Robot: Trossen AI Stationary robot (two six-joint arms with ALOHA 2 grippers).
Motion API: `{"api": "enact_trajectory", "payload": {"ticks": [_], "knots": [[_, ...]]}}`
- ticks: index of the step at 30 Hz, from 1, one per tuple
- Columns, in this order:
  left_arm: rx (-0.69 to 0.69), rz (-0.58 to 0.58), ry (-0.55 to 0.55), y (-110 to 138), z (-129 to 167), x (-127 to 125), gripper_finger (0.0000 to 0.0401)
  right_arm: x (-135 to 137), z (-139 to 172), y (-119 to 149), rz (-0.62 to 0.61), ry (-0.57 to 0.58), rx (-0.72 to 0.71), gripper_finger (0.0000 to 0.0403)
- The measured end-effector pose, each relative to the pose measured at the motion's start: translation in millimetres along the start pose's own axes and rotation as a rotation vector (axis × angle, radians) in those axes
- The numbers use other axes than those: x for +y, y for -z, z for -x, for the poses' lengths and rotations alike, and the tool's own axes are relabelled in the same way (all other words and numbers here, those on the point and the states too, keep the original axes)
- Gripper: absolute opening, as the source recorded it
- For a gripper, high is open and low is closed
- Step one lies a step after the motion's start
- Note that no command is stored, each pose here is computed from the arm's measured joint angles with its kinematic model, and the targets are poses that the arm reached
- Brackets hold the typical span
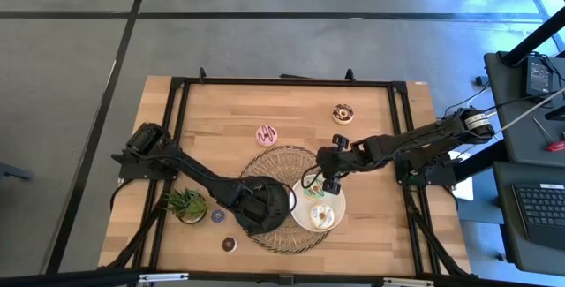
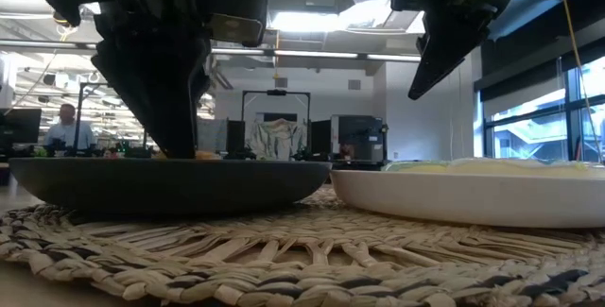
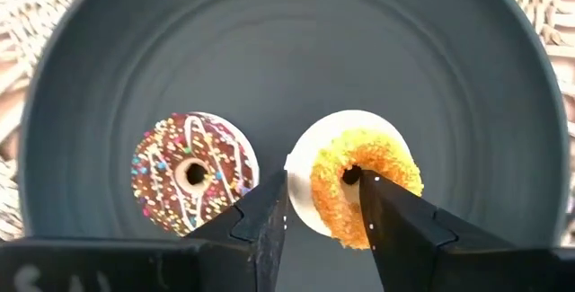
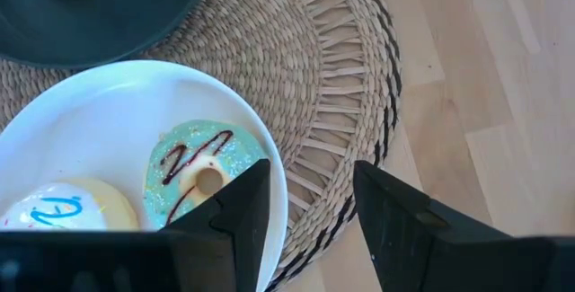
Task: Pick & Place donuts
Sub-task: Put the small orange donut on the black plate, then put the small blue donut on the black plate
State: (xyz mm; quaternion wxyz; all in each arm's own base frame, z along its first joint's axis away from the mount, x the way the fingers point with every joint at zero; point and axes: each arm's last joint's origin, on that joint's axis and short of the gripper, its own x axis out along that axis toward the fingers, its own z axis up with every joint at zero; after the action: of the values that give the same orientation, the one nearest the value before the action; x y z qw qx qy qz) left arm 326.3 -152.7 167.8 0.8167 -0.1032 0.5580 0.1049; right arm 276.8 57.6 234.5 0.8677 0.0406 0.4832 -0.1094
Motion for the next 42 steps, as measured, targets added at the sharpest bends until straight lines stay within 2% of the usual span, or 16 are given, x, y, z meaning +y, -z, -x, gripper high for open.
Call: {"api": "enact_trajectory", "payload": {"ticks": [6, 12, 17, 22, 27, 31, 38, 42], "knots": [[-0.014, 0.024, 0.036, -3, 13, 2, 0.0145, 0, 0, 0, 0.0, 0.0, 0.0, 0.0163], [-0.081, 0.002, 0.002, -6, 29, 7, 0.0144, 0, 0, 0, -0.004, 0.0, -0.001, 0.0163], [-0.079, 0.001, 0.0, -4, 49, 14, 0.0145, 2, 0, -4, -0.093, -0.019, -0.044, 0.0163], [-0.058, 0.141, 0.011, 6, 57, 8, 0.0144, 3, 0, -8, -0.056, -0.032, -0.077, 0.0163], [0.106, 0.324, -0.056, 31, 52, 12, 0.0145, 4, 0, -9, -0.056, -0.037, -0.092, 0.0163], [0.145, 0.258, -0.096, 47, 48, 12, 0.0139, 4, 0, -9, -0.057, -0.038, -0.093, 0.0163], [0.266, 0.118, -0.04, 64, 45, 8, 0.0128, 4, 1, -10, -0.06, -0.042, -0.103, 0.0163], [0.317, 0.102, -0.044, 73, 40, 10, 0.0123, 4, 1, -11, -0.063, -0.047, -0.114, 0.0163]]}}
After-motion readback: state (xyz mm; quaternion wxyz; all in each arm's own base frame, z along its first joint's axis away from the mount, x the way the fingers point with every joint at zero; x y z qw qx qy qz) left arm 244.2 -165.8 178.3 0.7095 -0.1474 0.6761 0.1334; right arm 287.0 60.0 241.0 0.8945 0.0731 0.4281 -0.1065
